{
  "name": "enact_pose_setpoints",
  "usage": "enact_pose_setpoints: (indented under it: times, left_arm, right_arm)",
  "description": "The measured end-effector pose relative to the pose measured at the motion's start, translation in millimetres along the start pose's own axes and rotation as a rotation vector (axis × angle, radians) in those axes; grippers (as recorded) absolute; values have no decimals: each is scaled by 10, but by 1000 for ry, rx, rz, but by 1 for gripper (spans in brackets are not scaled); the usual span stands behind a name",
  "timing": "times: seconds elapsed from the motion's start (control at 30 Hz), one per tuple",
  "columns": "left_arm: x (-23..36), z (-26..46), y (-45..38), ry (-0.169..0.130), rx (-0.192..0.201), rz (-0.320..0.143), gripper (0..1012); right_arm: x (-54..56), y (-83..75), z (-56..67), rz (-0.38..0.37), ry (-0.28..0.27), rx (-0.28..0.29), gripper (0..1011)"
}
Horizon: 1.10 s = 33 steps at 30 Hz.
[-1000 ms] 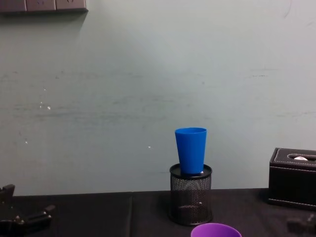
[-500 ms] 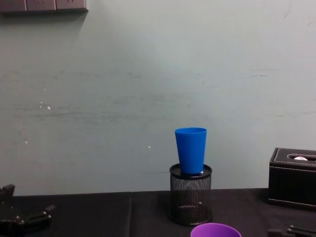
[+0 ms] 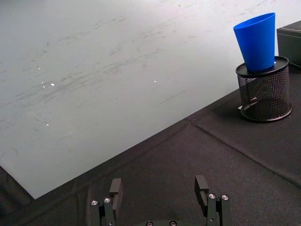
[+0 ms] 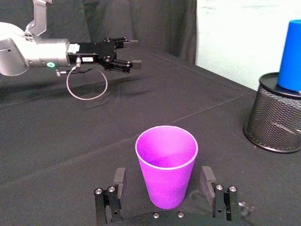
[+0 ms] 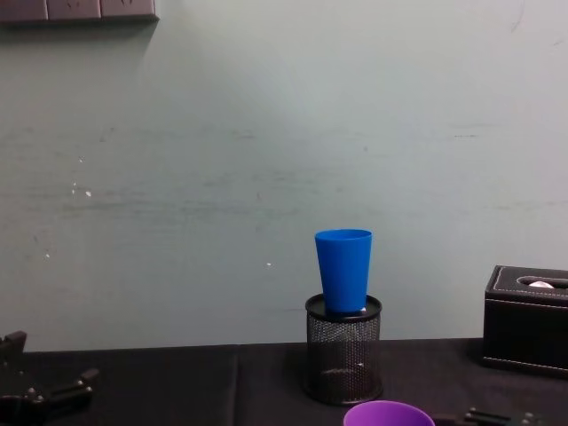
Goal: Pick up one cup with a gripper and tap it against the other cup.
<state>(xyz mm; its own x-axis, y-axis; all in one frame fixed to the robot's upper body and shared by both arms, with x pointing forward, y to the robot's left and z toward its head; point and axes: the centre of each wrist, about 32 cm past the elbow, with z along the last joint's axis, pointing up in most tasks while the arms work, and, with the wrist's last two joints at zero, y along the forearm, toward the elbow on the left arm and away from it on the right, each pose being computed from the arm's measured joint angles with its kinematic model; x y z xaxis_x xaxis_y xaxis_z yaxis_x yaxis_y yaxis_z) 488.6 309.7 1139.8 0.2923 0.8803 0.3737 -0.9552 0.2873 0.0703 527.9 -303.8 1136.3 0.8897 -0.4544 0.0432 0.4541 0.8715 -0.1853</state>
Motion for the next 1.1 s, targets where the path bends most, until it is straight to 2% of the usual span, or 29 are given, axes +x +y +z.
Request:
enact_pose_setpoints:
  times: [0.3, 0.57, 1.1]
  left_arm:
    - [0, 0, 0, 0, 0, 0, 1011]
    - [0, 0, 0, 0, 0, 0, 1011]
    - [0, 0, 0, 0, 0, 0, 1011]
  right_arm:
    - [26, 167, -22, 13, 4, 3, 1003]
    - [25, 286, -42, 22, 3, 31, 1003]
    - [18, 327, -78, 18, 4, 41, 1003]
